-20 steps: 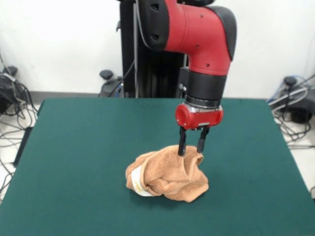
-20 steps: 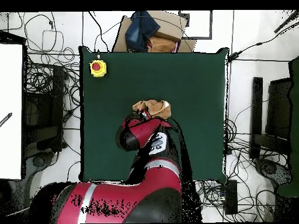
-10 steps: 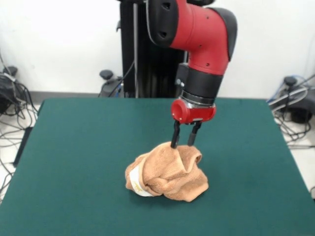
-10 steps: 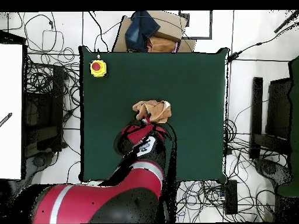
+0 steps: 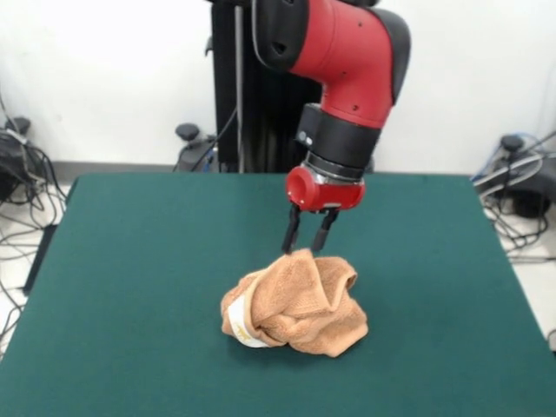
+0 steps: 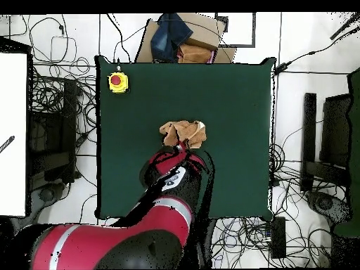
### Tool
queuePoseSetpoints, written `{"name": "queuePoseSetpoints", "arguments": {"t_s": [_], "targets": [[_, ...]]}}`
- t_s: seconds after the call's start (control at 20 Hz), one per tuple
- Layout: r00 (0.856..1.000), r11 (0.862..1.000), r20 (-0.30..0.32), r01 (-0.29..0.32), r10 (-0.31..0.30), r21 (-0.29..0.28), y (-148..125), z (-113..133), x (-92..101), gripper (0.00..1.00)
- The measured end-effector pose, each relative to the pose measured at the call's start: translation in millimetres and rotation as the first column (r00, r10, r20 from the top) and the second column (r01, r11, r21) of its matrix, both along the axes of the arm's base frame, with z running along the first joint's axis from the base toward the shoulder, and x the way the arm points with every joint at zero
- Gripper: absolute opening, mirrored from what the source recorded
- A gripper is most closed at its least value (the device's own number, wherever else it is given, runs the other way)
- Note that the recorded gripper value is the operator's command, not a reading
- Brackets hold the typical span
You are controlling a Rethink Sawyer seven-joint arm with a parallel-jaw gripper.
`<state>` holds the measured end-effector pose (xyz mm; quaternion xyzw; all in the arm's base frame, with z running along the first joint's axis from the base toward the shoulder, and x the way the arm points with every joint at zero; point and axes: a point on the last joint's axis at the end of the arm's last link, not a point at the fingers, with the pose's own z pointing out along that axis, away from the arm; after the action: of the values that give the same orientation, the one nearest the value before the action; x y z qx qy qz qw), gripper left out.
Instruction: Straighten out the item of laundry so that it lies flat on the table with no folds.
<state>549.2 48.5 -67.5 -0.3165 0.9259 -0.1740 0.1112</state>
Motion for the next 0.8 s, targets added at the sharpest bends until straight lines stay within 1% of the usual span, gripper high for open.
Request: {"name": "queuePoseSetpoints", "arguments": {"t_s": [0.5,0.8], "targets": [[0.999,0.999,0.043,-0.007,0.009,-0.041,-18,7,1.7,1.00],[0.997,0.999,0.071,-0.013,0.017,-0.053,-12,10,3.7,1.00]]}}
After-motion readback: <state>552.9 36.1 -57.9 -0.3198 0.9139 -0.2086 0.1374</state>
